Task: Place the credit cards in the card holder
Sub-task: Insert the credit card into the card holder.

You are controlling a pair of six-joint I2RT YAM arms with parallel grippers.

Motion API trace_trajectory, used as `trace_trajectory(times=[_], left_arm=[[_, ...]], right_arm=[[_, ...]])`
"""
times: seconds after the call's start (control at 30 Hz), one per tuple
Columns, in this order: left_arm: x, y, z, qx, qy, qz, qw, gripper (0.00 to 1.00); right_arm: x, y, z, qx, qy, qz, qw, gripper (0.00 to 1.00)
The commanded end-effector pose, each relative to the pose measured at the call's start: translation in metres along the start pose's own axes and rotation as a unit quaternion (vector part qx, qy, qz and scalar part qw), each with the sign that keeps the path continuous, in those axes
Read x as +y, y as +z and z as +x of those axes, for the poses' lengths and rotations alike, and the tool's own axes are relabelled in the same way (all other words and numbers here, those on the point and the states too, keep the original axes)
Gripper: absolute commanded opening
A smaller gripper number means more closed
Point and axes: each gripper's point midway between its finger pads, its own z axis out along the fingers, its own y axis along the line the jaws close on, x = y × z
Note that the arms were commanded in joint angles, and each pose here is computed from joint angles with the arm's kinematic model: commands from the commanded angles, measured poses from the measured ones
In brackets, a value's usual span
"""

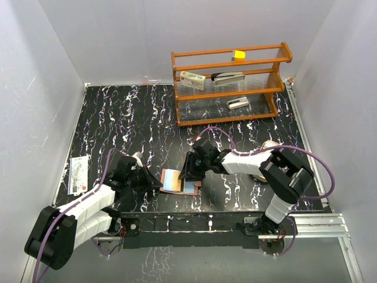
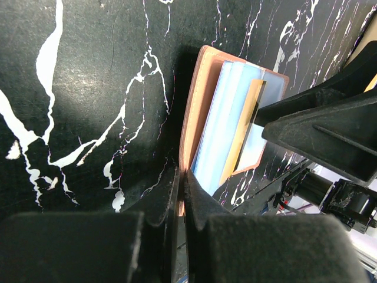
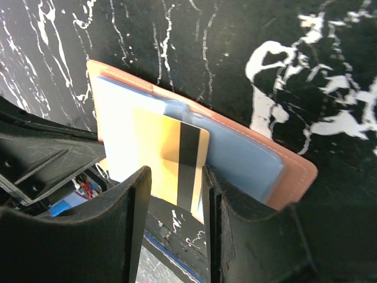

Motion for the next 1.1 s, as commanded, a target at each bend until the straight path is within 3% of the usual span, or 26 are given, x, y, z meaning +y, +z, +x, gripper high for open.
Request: trace_trajectory(times=[0.0, 0.33, 0.63, 1.07], left_arm=[[-0.001, -0.001, 0.005, 0.008, -0.002, 0.008, 1.0, 0.0], [0.0, 0.0, 0.005, 0.008, -0.005, 0.01, 1.0, 0.0], [-0.001, 0.001, 0.005, 0.011, -0.003, 0.009, 1.0, 0.0], [-0.006, -0.003, 0.0, 0.002, 0.006, 0.012, 1.0, 0.0]], right_arm=[[0.033, 0.006, -0.012, -0.017, -0.009, -0.048, 0.999, 0.39], [0.066, 0.009, -0.015, -0.011, -0.019, -0.112, 0.993, 0.39], [0.059, 0.016, -0.016, -0.009, -0.058, -0.093, 0.994, 0.39], [0.057, -0.059, -0.079, -0.147, -0.217, 0.017, 0.965, 0.4]])
